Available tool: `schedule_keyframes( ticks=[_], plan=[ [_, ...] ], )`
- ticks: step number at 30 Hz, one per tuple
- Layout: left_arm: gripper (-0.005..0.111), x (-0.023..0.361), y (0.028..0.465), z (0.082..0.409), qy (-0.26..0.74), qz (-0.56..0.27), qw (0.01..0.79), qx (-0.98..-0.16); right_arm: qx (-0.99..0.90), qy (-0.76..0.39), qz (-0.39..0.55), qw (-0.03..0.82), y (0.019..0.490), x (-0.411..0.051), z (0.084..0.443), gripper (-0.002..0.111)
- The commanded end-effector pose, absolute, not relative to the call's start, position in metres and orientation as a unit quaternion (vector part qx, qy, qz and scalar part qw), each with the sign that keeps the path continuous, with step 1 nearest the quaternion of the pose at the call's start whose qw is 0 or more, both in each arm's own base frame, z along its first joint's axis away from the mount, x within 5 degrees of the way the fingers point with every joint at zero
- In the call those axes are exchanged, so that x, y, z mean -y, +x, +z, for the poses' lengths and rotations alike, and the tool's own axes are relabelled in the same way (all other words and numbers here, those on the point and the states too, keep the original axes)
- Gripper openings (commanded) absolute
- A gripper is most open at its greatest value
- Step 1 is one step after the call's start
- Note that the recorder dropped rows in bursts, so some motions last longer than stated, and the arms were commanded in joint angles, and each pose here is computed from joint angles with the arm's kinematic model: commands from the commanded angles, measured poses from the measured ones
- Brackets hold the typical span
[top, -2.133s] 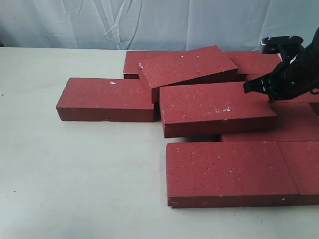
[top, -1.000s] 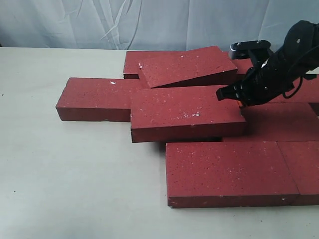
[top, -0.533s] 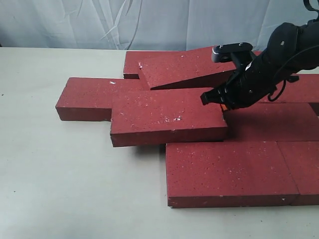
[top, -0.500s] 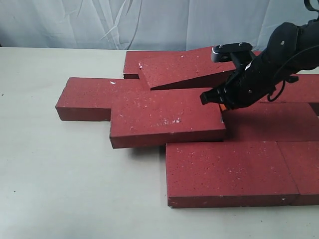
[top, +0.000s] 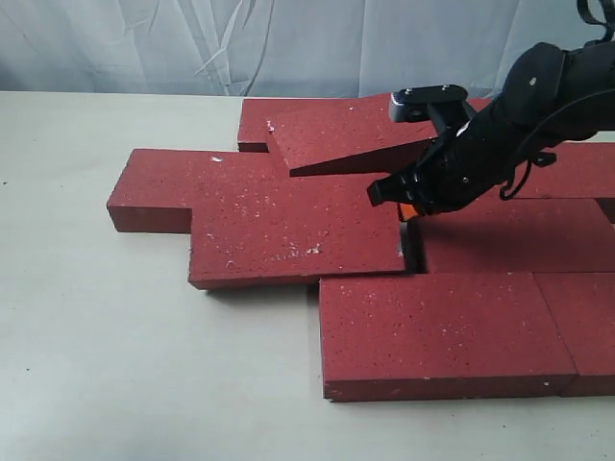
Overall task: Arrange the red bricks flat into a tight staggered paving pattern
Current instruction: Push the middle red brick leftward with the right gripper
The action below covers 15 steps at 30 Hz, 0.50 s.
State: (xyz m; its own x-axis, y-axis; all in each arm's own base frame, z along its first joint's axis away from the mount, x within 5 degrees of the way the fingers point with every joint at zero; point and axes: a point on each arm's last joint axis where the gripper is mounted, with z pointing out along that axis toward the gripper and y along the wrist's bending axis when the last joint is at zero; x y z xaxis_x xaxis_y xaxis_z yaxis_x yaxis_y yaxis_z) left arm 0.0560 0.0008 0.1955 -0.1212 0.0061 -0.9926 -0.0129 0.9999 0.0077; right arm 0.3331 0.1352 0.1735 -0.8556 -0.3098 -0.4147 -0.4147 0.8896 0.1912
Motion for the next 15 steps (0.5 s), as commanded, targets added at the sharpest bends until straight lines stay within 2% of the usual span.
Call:
schedule_keyframes(
  ticks=[1, 15],
  plan=[
    [0.0, -0.001, 0.056, 0.195, -0.004, 0.008, 0.665, -0.746, -0.944, -0.221, 0.151, 0.194, 0.325, -0.161, 0.176, -0.001],
    [0.0, -0.001, 0.056, 0.195, -0.004, 0.008, 0.665, -0.746, -0.926, -0.271, 0.17, 0.199, 0.303, -0.205, 0.177, -0.001]
  ],
)
